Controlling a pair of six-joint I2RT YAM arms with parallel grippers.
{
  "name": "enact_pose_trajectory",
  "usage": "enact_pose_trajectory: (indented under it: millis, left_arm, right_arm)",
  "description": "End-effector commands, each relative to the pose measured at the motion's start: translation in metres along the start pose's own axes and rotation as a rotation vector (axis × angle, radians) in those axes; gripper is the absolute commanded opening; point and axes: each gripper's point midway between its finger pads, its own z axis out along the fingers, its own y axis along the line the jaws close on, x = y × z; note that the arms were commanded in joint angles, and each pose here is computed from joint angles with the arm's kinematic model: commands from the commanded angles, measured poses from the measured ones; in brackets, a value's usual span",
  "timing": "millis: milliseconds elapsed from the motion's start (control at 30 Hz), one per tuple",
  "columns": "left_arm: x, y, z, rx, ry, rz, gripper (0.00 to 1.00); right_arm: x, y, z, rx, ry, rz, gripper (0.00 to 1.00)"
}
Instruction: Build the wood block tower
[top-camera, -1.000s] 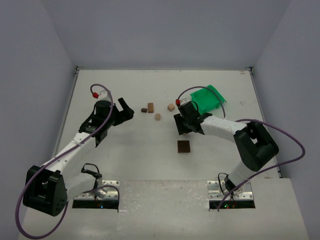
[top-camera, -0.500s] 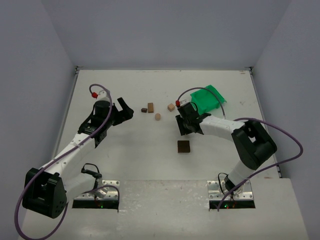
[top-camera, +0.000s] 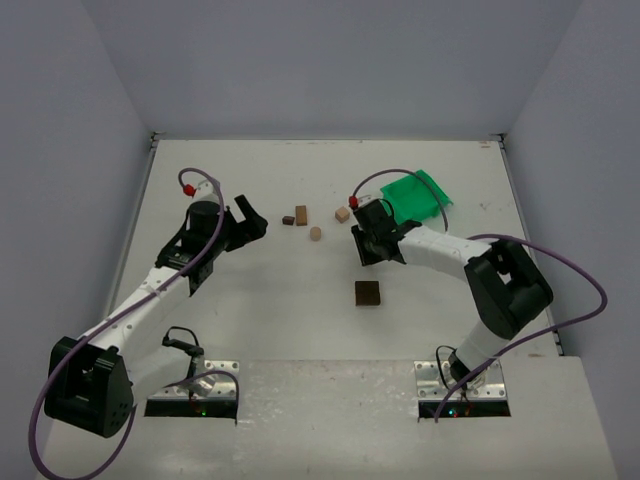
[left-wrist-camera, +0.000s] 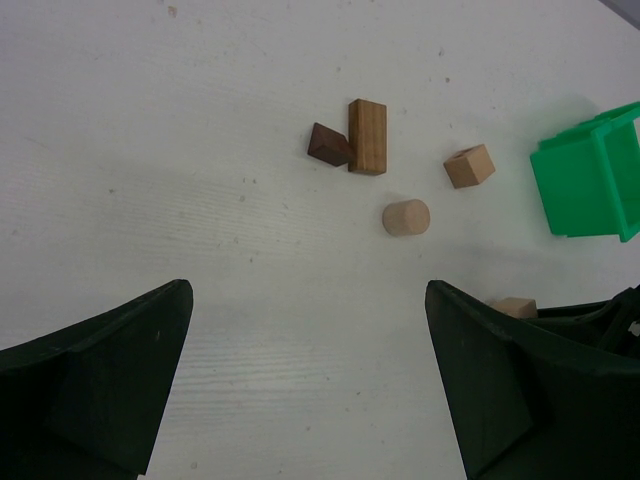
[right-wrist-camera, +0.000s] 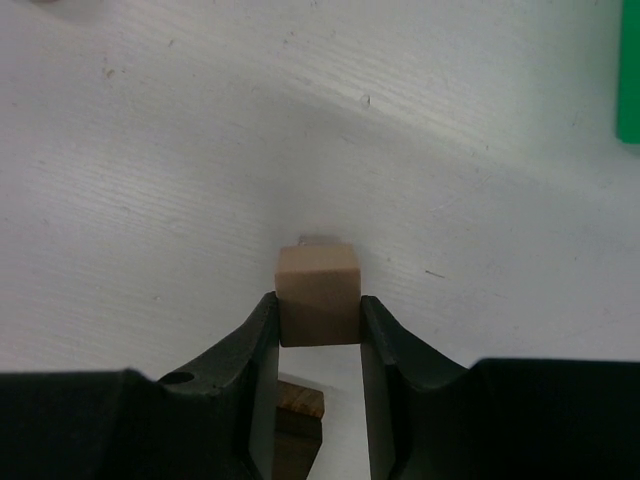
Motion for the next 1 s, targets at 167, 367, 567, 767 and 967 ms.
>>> enact_pose_trajectory:
  millis: [167,367,567,767,967]
  left_arm:
    - [-0.017,-0.017,-0.012,0.078,-0.068,0.011,1.00]
    - [-0.019,-0.016,-0.016,0.076,-0.079,-0.004,1.00]
    - [-0.019,-0.017,-0.020,0.082,-0.084,-0.014,1.00]
    - [-0.019,-0.016,-0.023,0.081,-0.089,-0.019,1.00]
    - [-0.019,-0.016,-0.023,0.082,-0.089,-0.019,1.00]
  right_arm:
    - [-0.021,0.009,-0.050,-0.025,-0.102,0.114,0.16]
    - [0.007,0.014,-0.079,0.042,-0.106,0.180,0.17]
    - [0.032,0.032,-0.088,0.046,-0.107,0.214,0.21]
    - [0.040,0.039,-0.089,0.095,-0.113,0.238,0.21]
    - [0.046,0.050,-0.086,0.087,-0.093,0.223,0.22]
